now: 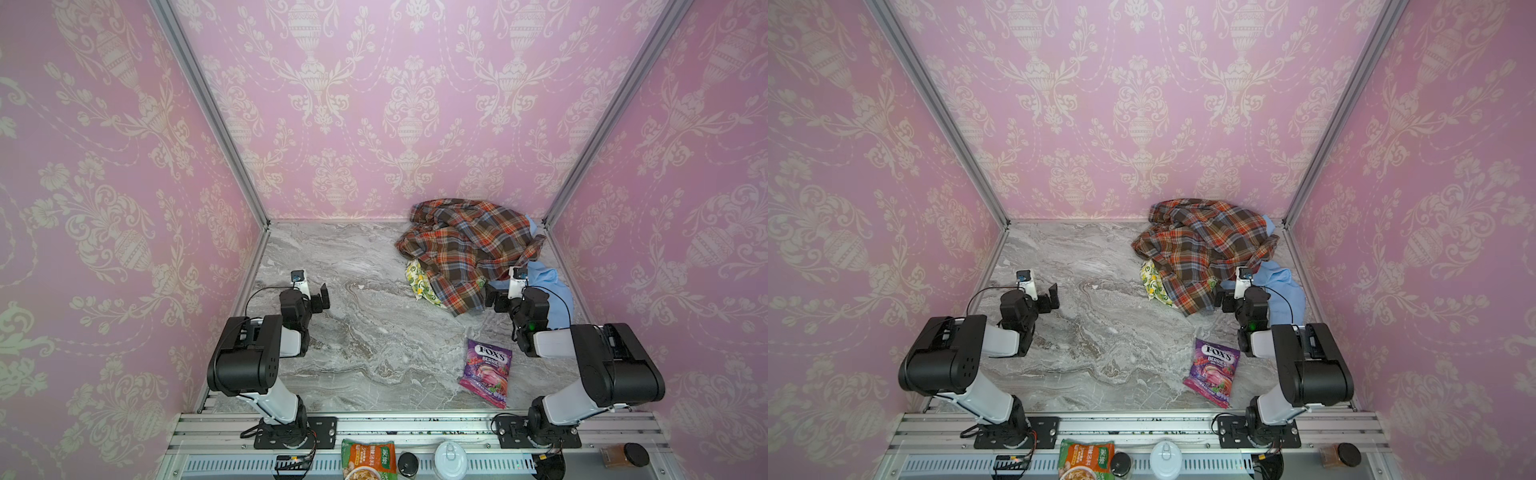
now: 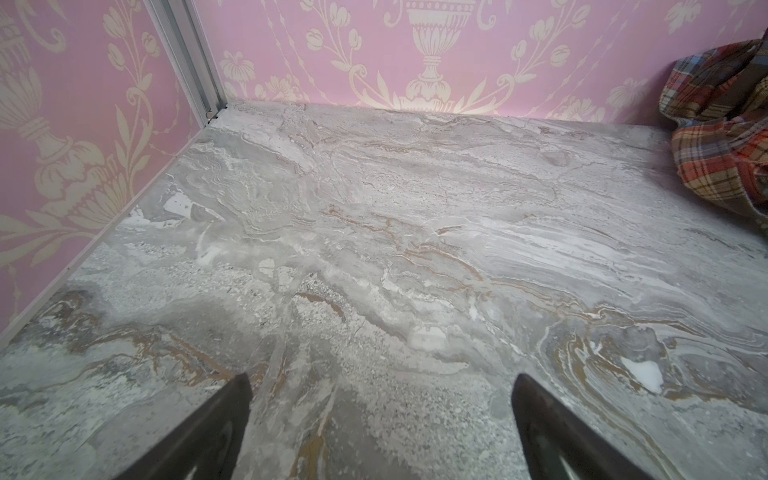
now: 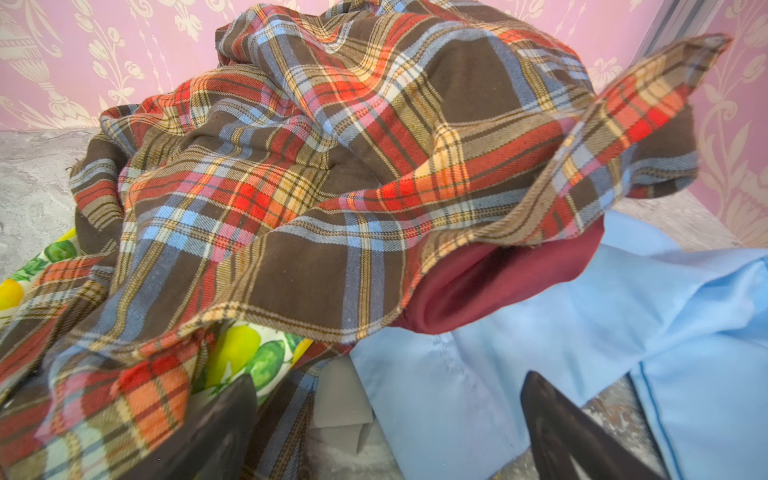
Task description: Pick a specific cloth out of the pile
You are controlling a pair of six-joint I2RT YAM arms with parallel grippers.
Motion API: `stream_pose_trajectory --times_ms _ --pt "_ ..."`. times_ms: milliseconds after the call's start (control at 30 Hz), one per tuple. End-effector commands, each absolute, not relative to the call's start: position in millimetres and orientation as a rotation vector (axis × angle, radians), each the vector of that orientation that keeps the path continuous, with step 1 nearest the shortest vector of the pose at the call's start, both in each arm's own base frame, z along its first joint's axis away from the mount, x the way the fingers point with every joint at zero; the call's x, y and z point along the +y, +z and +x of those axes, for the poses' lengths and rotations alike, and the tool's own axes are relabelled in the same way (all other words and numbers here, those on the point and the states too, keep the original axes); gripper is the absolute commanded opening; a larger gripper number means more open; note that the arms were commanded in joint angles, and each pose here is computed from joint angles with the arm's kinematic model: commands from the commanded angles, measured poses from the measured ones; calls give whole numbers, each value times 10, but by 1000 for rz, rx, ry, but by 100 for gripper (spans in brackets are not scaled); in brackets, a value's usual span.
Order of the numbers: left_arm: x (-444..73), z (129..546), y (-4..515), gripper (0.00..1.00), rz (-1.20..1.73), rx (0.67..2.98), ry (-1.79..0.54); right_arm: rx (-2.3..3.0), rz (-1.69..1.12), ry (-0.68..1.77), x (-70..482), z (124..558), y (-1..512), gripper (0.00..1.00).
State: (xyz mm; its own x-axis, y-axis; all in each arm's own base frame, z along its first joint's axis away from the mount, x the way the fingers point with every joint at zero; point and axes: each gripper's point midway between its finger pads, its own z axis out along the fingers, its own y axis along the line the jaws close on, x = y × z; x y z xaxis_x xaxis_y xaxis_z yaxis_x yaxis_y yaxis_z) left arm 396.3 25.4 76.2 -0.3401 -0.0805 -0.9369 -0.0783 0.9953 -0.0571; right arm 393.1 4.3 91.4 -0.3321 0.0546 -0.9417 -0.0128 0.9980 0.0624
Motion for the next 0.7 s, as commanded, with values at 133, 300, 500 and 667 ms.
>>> stream_pose_trajectory --times_ms 133,300,500,667 --pt "254 3967 764 99 -96 1916 31 1895 10 77 77 3957 957 100" --pt "256 3966 756 99 -101 1921 37 1895 9 78 81 3958 958 100" --pt "253 3972 763 99 -98 1921 42 1895 8 77 82 3955 959 100" --pt "231 3973 772 99 -87 1923 81 1885 6 61 80 3943 974 100"
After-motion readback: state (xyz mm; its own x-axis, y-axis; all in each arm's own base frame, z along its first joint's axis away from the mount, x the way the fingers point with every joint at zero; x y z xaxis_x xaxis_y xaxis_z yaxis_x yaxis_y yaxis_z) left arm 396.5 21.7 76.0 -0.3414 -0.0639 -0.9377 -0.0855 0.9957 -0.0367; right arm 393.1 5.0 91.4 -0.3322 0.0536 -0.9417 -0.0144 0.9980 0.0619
